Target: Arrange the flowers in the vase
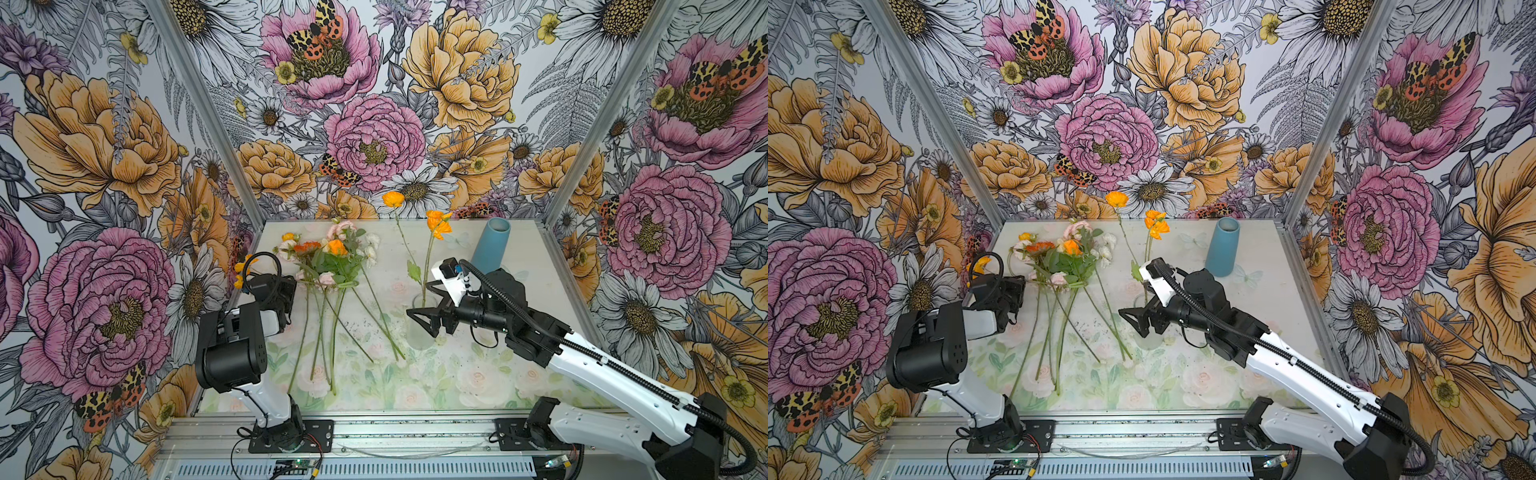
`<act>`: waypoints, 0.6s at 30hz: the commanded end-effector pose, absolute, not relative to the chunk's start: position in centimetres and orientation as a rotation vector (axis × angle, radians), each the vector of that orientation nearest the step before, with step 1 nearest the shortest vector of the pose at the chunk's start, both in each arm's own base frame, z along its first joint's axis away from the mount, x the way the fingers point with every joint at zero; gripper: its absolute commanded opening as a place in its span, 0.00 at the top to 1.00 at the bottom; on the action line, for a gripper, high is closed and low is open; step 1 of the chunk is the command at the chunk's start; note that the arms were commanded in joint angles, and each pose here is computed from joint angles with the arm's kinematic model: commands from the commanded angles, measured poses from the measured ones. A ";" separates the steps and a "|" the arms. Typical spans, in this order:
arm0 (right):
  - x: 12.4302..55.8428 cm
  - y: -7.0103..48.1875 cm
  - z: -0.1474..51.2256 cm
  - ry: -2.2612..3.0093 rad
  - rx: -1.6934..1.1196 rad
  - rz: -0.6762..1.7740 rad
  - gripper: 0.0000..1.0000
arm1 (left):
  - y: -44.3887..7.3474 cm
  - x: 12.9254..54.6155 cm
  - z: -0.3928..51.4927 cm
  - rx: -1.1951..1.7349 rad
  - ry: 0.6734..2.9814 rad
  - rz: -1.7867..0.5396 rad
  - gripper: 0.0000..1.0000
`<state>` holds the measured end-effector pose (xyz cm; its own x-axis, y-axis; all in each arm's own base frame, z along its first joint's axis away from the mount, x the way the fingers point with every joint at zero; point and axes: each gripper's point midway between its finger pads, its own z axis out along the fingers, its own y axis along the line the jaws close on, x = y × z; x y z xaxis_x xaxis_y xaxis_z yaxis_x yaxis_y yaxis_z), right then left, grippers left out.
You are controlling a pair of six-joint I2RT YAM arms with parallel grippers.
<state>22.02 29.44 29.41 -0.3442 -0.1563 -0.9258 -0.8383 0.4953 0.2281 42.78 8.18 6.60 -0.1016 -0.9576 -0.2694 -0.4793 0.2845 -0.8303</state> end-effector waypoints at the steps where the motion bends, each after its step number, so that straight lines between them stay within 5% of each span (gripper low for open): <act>1: 22.1 30.0 30.7 1.761 -0.856 0.926 0.00 | 8.8 44.6 8.9 -1.239 1.652 -0.756 0.50; 5: 21.1 31.6 30.6 1.754 -0.922 0.968 0.00 | 9.1 44.9 8.0 -1.256 1.660 -0.745 0.53; 14: 22.1 33.5 29.6 1.801 -0.933 0.968 0.01 | 9.0 45.6 7.6 -1.236 1.665 -0.787 0.86; 18: 21.9 34.3 29.0 1.815 -0.954 0.980 0.00 | 9.2 45.6 8.0 -1.227 1.643 -0.800 0.91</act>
